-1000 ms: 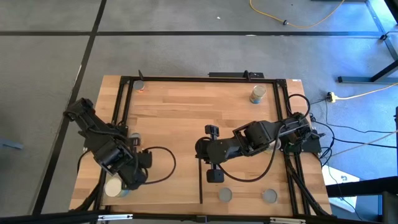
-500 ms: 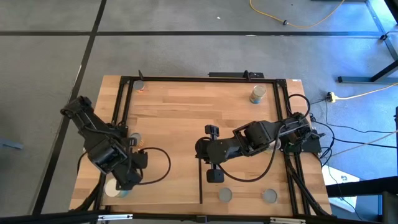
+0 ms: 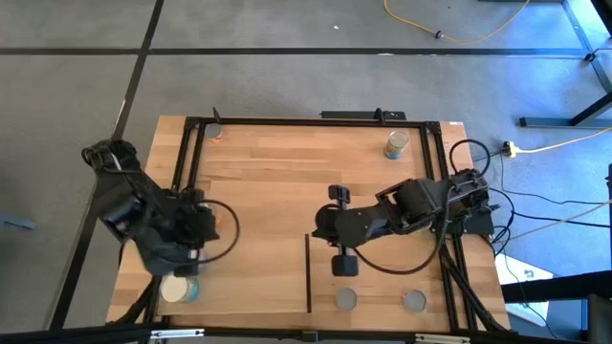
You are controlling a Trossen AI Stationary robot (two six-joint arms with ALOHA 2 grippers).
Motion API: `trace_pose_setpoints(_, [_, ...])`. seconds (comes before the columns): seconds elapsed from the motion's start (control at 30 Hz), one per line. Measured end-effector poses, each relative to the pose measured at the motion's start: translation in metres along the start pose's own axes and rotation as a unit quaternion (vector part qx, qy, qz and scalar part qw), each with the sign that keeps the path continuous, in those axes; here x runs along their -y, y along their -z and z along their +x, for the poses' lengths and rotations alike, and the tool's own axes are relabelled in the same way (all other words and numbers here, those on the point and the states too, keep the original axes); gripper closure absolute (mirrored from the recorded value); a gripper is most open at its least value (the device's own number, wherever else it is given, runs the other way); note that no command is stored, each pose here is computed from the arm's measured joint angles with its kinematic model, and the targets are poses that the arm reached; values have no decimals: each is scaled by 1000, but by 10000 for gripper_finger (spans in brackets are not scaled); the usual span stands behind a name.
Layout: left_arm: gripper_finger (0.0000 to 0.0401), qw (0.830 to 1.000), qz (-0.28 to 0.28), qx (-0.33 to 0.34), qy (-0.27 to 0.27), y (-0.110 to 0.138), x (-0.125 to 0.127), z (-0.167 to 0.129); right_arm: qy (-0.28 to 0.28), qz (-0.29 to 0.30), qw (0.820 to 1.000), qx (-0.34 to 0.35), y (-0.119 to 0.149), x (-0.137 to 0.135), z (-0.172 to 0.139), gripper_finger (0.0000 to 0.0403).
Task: Pick and place cans onto a shelf
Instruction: Put the canned peas on the shelf
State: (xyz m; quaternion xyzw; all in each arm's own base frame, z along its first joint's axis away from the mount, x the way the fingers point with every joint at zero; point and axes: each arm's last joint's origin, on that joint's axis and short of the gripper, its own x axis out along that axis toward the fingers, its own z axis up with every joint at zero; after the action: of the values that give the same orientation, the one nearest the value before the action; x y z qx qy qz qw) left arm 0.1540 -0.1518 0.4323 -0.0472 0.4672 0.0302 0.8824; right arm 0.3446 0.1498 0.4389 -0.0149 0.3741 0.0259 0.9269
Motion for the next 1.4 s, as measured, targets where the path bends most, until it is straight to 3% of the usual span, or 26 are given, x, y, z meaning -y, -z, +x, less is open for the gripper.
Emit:
trace_pose_setpoints(0.13, [401, 999, 7, 37, -2, 5, -4, -12, 0, -15, 999, -33, 11, -1, -20, 402])
trace_pose_setpoints(0.37, [401, 997, -8, 78, -2, 8, -9, -22, 32, 47, 992, -109, 35, 3, -52, 402])
trace_pose_setpoints(0.8, [401, 996, -30, 88, -16, 9, -11, -22, 17, 42, 997, -68, 41, 7, -90, 402])
trace_pose_setpoints(0.93, [401, 995, -32, 94, -22, 8, -11, -22, 52, 43, 997, -44, 50, 16, -108, 402])
trace_pose_setpoints(1.17, [401, 992, -33, 116, -38, 7, -12, -22, 106, 129, 985, -52, 87, 38, -122, 402])
trace_pose_setpoints(1.3, [401, 989, -39, 135, -53, 6, -13, -23, 130, 195, 970, -71, 111, 46, -118, 402])
trace_pose_setpoints(1.4, [401, 987, -45, 142, -60, 6, -14, -23, 150, 265, 949, -84, 128, 54, -113, 402])
